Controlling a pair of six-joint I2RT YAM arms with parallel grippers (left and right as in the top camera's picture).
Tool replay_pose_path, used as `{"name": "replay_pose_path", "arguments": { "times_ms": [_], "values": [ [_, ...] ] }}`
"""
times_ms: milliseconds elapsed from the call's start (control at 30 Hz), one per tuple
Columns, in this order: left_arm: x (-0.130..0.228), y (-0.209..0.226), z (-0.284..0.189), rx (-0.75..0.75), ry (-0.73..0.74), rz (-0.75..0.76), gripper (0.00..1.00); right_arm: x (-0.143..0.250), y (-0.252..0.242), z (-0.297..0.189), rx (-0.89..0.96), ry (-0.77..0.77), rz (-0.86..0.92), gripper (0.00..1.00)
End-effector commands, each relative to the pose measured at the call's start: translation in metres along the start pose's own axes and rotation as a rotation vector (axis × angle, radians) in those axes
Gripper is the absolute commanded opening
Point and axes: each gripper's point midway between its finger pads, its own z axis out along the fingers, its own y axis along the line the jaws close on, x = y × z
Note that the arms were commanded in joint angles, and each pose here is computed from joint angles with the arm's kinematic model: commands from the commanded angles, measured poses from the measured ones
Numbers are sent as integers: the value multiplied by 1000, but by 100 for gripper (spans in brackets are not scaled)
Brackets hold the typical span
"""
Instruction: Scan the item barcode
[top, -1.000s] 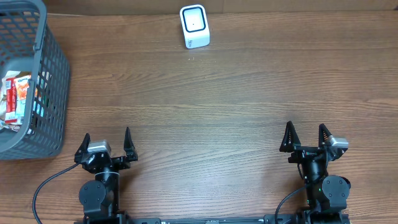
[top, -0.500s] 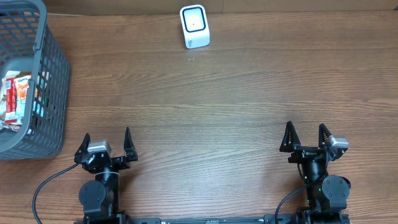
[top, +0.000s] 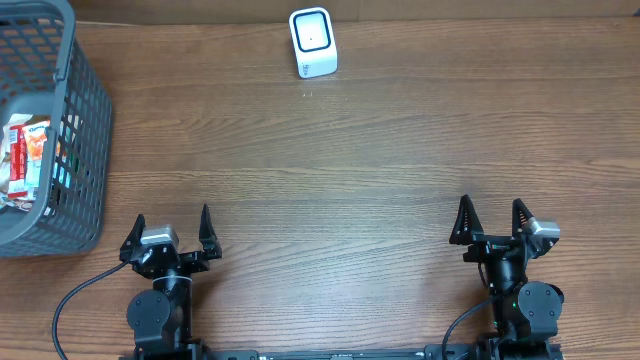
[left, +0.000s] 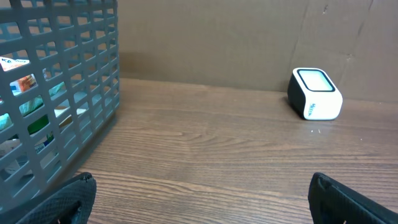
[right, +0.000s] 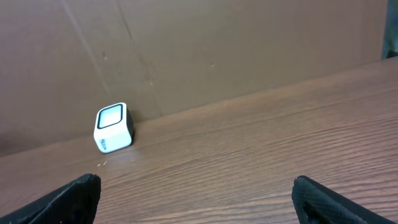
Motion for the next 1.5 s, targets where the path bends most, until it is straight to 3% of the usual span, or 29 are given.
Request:
{"name": "replay_pose_path", "arguments": {
  "times_ms": [0,1333,1467],
  "values": [
    [0,-3,0,15,-5,22,100,2,0,0,-7,-1,4,100],
    [0,-3,0,16,-5,22,100,2,0,0,-6,0,4,100],
    [-16,-11,-5,59,-22,5,100,2,0,0,-7,-1,4,100]
  ]
}}
